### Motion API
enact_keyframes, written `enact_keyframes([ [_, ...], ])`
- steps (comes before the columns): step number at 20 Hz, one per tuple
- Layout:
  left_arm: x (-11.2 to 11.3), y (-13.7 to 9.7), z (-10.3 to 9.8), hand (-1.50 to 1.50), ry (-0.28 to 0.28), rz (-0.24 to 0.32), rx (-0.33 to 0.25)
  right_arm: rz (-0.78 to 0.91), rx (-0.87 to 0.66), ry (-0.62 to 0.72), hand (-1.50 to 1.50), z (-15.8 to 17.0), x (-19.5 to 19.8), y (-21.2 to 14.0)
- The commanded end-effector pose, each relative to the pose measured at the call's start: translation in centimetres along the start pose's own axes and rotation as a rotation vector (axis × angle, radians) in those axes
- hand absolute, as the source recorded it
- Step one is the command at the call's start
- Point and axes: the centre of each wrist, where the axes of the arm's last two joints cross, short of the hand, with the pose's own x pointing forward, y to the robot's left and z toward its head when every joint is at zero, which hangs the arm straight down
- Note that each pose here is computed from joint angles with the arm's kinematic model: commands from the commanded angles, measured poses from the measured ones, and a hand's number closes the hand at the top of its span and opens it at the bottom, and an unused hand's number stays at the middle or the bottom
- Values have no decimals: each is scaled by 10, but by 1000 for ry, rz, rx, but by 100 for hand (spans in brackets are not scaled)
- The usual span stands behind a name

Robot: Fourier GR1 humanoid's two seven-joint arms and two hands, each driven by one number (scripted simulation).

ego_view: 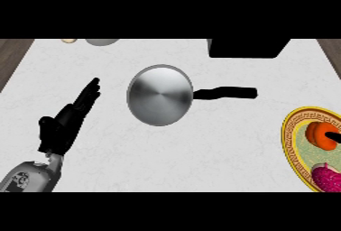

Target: Pick the squash from the plate and place it in the pan

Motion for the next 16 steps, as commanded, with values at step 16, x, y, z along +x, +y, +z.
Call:
enact_keyframes([
  [16, 2, -9, 6, 0, 7, -1, -36, 589, 659, 389, -150, -56, 119, 18],
])
